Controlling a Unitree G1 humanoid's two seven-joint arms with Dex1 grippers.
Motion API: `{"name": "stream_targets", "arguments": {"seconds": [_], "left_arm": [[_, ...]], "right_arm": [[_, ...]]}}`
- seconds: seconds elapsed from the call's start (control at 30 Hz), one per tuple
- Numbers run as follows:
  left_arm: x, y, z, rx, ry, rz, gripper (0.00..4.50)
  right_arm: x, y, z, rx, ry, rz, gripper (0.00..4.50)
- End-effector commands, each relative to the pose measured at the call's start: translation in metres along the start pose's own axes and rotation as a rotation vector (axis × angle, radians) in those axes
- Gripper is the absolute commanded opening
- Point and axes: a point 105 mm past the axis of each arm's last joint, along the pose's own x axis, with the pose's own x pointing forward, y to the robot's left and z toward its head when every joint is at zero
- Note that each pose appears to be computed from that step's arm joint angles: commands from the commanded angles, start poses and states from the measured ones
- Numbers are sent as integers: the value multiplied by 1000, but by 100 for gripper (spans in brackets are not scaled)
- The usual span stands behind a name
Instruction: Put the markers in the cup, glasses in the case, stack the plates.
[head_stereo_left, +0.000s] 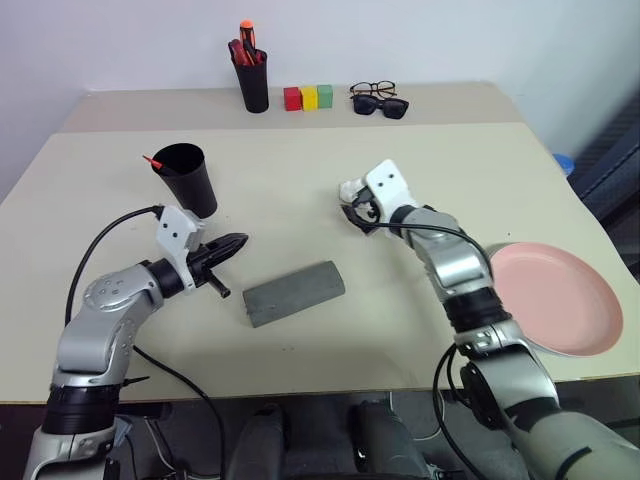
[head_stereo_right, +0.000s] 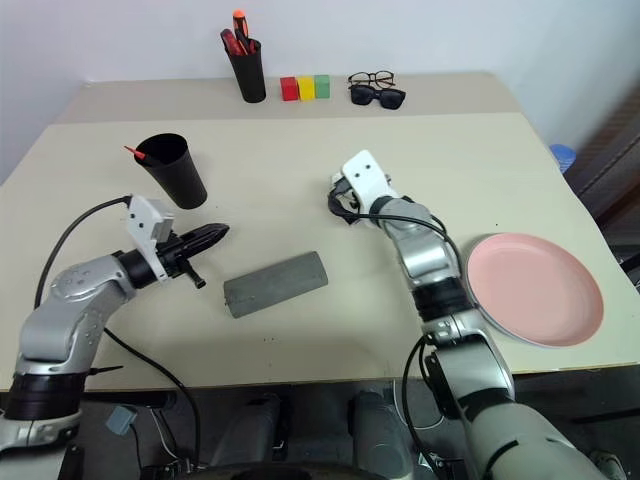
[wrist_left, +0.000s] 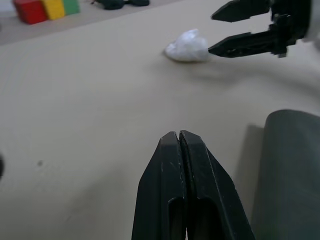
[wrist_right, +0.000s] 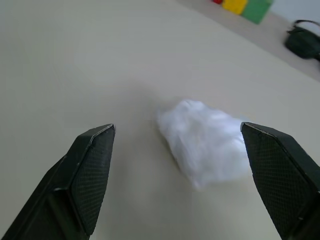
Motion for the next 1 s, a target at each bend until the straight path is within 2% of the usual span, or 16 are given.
{"name": "stream_targets", "arguments": {"seconds": [0.03,0.07,0.17,0.37,0.4,0.53,0.6,0.77,0.87,1.0], "left_arm": [[-12,-1,15,35,-43,51,0],[-15,-2,15,35,-41,60,0],[-20,-2,15,32,-37,78,0],[-22,-2,15,27,-38,95,0],[-22,-3,15,25,-39,93,0],[-13,-6,12,19,-39,68,0],[-5,-9,13,12,-53,49,0],[15,-18,13,-9,-73,-20,0],[28,-22,10,-22,-72,-73,0],[46,-25,7,-20,-69,-140,0]], "right_arm": [[16,-10,-4,-31,33,-46,407],[18,-12,-8,-36,50,-58,407],[21,-17,-13,-25,68,-67,324],[22,-20,-16,-3,67,-71,25],[22,-20,-16,-3,63,-71,5],[14,-35,-11,-62,38,-132,5],[0,-51,-10,-98,19,-176,5],[-84,-78,-12,-176,-7,-238,5],[-142,-86,-18,-173,34,-260,5],[-203,-87,-30,-188,137,-285,5]]}}
